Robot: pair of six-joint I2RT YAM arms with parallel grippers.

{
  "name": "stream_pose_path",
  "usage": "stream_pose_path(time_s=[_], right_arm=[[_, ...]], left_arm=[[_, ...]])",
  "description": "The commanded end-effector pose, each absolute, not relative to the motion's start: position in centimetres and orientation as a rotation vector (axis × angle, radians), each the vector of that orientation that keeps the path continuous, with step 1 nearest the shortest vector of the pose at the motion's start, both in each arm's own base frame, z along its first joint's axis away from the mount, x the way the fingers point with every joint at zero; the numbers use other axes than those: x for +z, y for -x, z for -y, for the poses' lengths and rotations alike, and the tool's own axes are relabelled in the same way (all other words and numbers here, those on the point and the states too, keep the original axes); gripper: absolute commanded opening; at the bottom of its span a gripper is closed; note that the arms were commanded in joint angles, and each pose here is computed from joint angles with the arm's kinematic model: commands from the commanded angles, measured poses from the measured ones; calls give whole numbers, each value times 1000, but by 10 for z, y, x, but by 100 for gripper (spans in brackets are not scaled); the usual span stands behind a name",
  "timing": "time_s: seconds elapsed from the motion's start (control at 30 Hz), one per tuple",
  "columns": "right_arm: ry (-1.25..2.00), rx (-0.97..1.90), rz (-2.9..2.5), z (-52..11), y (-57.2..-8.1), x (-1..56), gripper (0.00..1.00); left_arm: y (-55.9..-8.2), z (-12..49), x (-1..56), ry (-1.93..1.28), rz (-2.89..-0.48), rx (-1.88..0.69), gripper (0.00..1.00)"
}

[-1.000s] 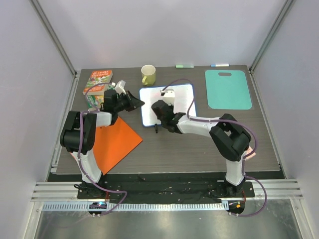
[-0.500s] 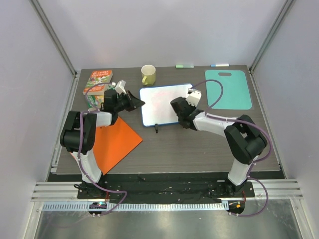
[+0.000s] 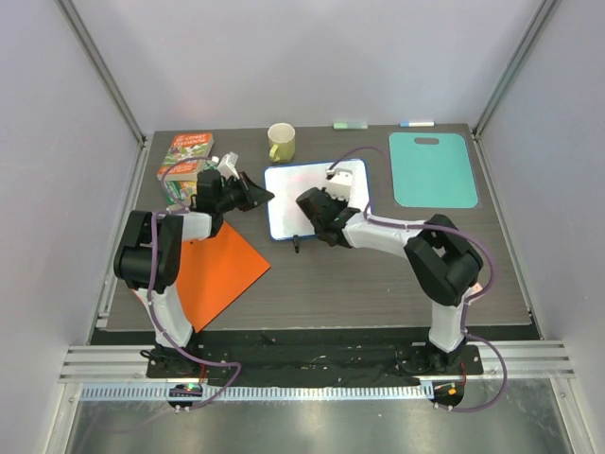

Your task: Erase the whiteboard

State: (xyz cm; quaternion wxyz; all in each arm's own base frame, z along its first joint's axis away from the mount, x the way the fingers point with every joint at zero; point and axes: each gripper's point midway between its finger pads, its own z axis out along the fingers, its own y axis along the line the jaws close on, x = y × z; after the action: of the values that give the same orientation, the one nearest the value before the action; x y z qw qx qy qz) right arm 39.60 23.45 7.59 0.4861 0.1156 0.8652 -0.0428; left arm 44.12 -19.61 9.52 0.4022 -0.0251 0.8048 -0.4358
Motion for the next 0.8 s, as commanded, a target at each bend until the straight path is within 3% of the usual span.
stream_pose_path(time_s=[0.0, 0.27, 0.6, 0.77], right_arm=[[-66, 107, -2370, -317, -343, 0, 1], [-98, 47, -2287, -312, -373, 12, 1], [-22, 183, -2201, -380, -439, 63, 1], [-75, 113, -2192, -369, -456, 67, 1]], left_arm=[[-426, 191, 39, 23, -2197, -946, 0], [-425, 192, 39, 18, -2196, -949, 0], [-424, 192, 39, 15, -2196, -950, 0], [-424, 192, 40, 14, -2194, -952, 0]])
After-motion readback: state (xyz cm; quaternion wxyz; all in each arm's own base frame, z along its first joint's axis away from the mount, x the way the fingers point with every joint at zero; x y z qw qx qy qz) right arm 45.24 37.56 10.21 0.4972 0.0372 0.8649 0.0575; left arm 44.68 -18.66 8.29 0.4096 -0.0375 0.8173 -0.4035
